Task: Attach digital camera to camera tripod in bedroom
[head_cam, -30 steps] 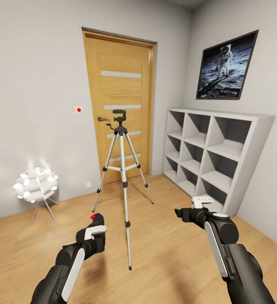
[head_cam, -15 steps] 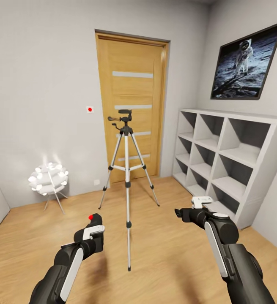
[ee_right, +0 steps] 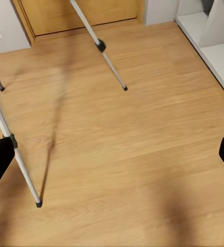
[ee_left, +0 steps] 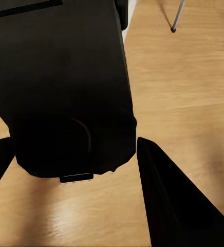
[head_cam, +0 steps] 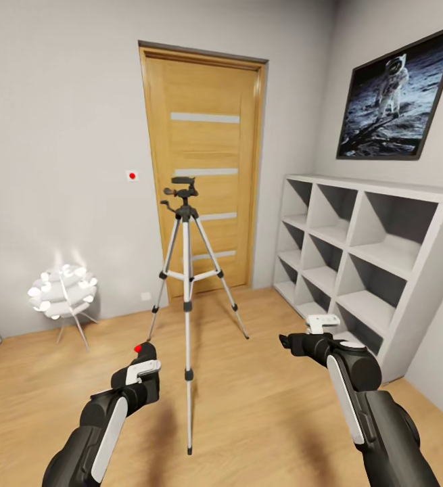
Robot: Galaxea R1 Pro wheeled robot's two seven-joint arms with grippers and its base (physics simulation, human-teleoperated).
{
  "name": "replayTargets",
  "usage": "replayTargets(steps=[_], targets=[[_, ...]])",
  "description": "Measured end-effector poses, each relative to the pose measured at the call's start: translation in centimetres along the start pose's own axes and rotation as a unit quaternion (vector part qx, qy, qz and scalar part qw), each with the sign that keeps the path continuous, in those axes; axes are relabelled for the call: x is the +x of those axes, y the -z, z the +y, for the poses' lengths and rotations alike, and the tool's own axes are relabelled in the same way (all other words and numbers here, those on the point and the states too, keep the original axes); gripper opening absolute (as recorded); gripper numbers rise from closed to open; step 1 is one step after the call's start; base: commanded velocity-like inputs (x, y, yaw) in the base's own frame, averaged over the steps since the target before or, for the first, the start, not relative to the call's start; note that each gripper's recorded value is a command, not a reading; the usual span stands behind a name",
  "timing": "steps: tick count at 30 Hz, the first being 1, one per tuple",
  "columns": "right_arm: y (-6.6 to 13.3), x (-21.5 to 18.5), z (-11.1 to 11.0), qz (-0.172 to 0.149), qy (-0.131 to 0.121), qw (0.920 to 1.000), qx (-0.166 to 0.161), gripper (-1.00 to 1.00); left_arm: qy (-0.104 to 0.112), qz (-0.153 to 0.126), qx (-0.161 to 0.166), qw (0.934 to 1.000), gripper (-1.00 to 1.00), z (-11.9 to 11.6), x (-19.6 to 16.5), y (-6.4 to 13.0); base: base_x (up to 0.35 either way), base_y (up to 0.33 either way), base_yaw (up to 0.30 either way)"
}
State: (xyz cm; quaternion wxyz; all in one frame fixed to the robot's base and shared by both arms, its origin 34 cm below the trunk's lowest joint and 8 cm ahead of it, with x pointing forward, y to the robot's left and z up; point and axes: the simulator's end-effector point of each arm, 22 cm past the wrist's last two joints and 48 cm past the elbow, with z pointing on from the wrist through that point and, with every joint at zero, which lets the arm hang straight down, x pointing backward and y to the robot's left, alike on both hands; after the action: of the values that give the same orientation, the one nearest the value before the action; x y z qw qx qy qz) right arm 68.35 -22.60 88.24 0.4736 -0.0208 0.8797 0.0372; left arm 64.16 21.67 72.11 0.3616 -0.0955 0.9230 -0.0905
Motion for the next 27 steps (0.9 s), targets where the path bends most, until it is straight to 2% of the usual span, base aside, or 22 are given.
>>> replayTargets(steps=[13, 17, 23, 27], targets=[[-0.2, 0.2, 0.0, 0.003, 0.0, 1.0, 0.0, 1.0, 0.003, 0.003, -0.002, 1.0, -1.0, 0.3, 0.2, -0.2, 0.252, -0.178, 0.157], [-0.3, 0.3, 0.0, 0.004, 0.0, 1.0, 0.0, 1.0, 0.004, 0.006, -0.002, 1.0, -1.0, 0.3, 0.2, -0.1, 0.083, -0.045, 0.218], [0.1, -0.5, 0.0, 0.006, -0.001, 1.0, -0.001, 1.0, 0.001, 0.003, 0.001, 1.0, -1.0, -0.2, -1.3, 1.2, 0.028, -0.015, 0.221], [0.4, -1.0, 0.1, 0.006, -0.001, 1.0, -0.001, 1.0, 0.001, 0.003, -0.001, 1.0, -1.0, -0.3, -2.0, 1.9, 0.005, -0.003, 0.082]])
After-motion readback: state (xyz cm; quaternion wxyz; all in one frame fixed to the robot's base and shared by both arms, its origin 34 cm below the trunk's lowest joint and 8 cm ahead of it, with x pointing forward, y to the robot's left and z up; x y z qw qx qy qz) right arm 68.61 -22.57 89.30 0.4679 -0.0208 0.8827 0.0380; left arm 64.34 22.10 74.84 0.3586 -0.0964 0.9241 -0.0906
